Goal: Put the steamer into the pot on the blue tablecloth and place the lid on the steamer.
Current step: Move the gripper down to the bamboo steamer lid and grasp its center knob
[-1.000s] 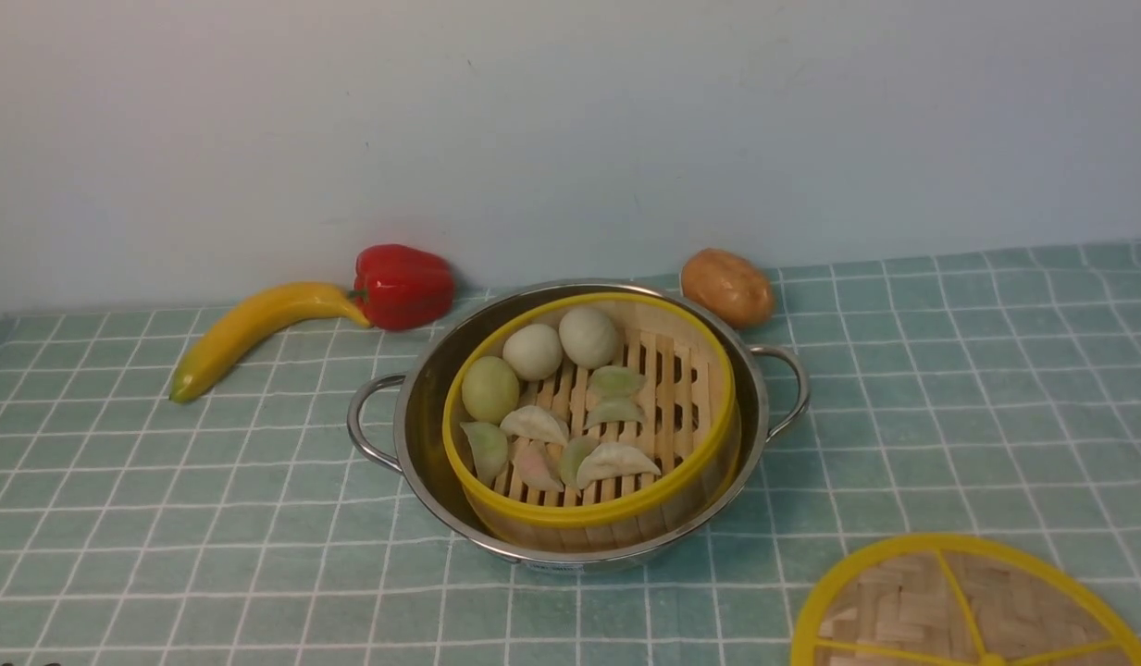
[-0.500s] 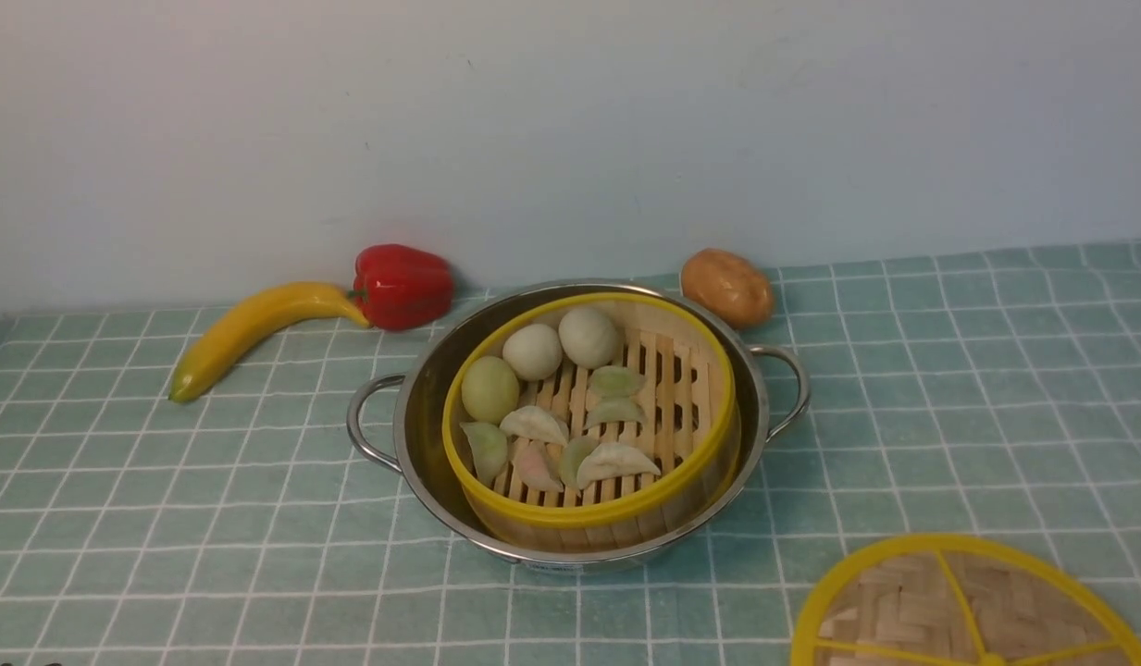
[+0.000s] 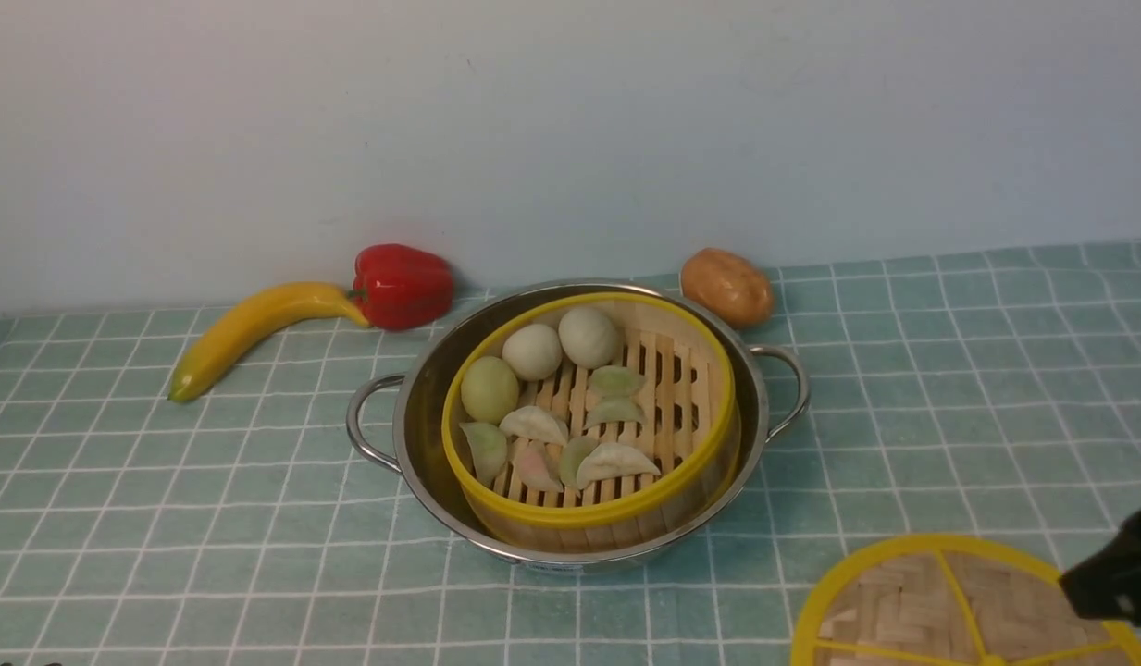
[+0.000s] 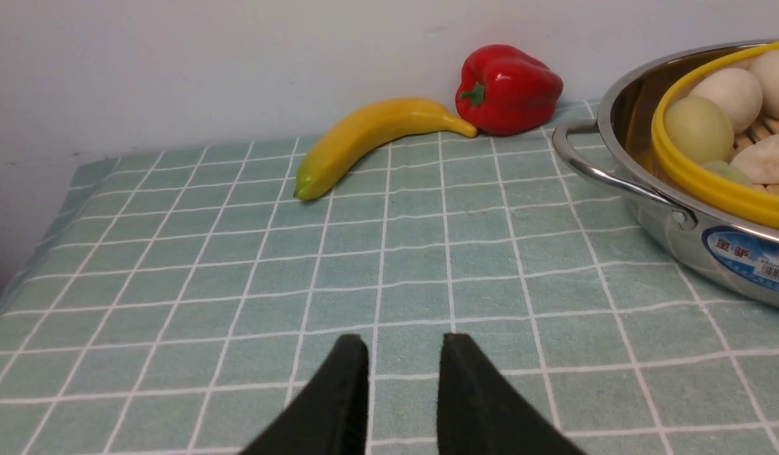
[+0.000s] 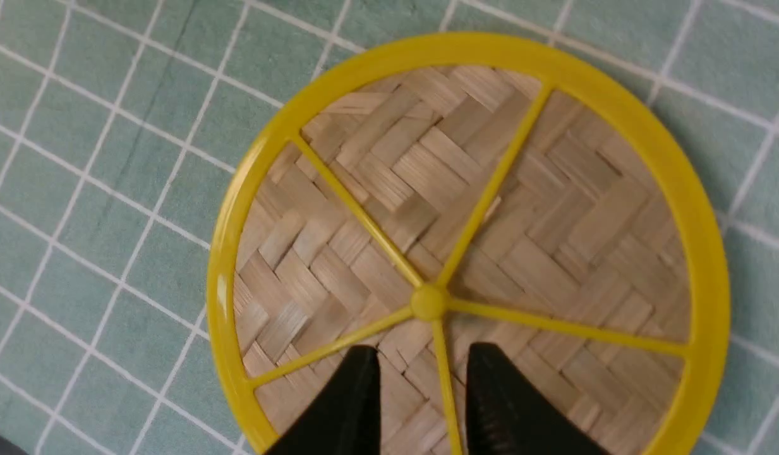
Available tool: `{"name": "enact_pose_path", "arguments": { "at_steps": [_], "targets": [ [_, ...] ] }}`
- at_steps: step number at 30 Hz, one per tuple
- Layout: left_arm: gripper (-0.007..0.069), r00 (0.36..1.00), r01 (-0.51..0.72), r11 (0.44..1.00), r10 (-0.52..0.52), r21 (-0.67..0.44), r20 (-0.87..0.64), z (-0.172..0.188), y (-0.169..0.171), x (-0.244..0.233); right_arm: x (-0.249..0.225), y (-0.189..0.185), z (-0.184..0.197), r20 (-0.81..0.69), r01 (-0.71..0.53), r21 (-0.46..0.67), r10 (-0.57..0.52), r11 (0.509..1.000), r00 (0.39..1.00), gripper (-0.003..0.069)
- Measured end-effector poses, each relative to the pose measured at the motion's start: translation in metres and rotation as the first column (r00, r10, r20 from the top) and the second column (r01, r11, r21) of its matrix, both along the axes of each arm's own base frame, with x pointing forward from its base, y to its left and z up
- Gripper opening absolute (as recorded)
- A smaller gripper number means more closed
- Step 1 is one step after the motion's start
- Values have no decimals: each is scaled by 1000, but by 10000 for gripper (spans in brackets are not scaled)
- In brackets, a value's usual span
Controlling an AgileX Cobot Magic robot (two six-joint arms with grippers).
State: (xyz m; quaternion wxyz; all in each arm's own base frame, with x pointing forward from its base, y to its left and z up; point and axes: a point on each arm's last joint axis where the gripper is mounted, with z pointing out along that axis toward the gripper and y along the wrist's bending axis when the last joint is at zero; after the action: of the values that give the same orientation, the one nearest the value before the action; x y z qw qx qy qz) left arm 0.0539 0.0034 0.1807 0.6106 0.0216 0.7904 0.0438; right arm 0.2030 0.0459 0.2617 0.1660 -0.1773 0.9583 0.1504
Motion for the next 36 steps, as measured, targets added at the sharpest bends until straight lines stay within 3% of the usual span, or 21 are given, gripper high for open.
{"name": "enact_pose_path", "arguments": {
  "at_steps": [4,7,12,36],
  "targets": [
    [160,1000,0,1000,0,-1,0,0,0,0,19,29,-10,-58,-122,-87,117,989,991,214],
    [160,1000,0,1000,0,-1,0,0,0,0,24,43,-23,-111,-162,-176,144,971,983,214],
    [160,1000,0,1000,0,-1,0,0,0,0,32,54,-53,-213,-152,-317,85,936,973,221],
    [190,1000,0,1000,0,-1,0,0,0,0,45,60,-91,-311,-138,-344,26,929,950,221]
  ]
}}
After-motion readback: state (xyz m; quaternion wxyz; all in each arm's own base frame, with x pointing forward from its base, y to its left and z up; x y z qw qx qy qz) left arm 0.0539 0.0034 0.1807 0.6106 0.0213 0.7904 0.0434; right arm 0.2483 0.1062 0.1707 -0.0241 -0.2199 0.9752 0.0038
